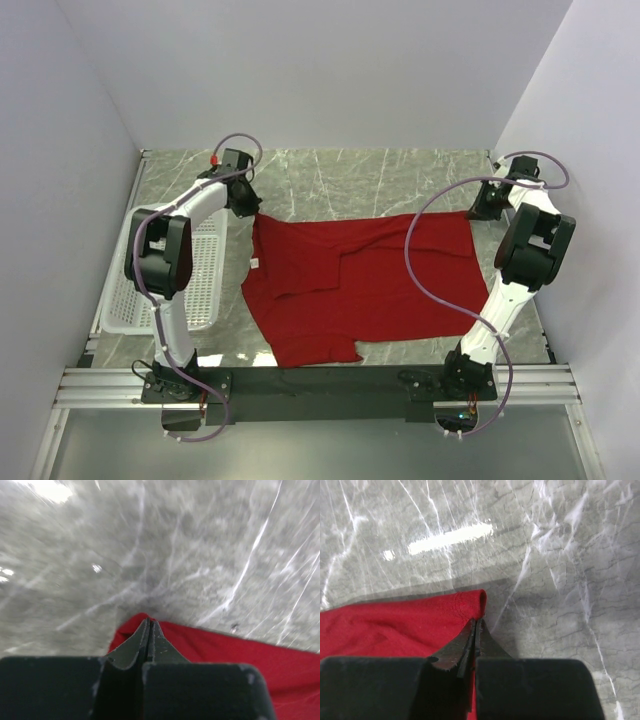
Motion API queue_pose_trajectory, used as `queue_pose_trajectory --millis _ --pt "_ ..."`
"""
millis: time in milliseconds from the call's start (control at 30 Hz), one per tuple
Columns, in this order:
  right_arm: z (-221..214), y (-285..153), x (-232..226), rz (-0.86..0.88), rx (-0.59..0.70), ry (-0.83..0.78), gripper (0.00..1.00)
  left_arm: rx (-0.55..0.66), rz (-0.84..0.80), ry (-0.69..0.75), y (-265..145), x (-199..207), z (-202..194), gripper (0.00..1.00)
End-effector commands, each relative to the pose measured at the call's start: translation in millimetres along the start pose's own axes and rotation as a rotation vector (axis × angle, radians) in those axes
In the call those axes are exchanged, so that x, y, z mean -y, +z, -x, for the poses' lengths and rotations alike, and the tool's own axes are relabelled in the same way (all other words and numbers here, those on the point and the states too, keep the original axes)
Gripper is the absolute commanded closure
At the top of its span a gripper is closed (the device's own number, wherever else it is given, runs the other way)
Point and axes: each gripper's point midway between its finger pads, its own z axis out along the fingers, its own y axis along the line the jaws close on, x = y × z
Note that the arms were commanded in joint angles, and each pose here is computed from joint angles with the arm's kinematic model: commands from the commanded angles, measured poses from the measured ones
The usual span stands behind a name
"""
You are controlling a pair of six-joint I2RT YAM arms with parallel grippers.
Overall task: Fold and stack the t-shirts
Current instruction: Fold the tshirt
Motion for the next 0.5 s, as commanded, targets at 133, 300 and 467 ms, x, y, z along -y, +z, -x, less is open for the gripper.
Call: queue_pose_trajectory --millis 133,300,467 --pt "45 -16 -7 0.016 0.149 0.027 1.00 0.175 -0.065 -0.094 -21 21 72 0.99" --pt "58 -9 -7 0.028 0.160 0.052 1.00 0.188 -0.091 -0.110 -14 34 94 0.99" --pt "77 -5 -9 0.043 0.188 0.072 1.00 0.175 -0.095 -0.118 5 40 109 0.99"
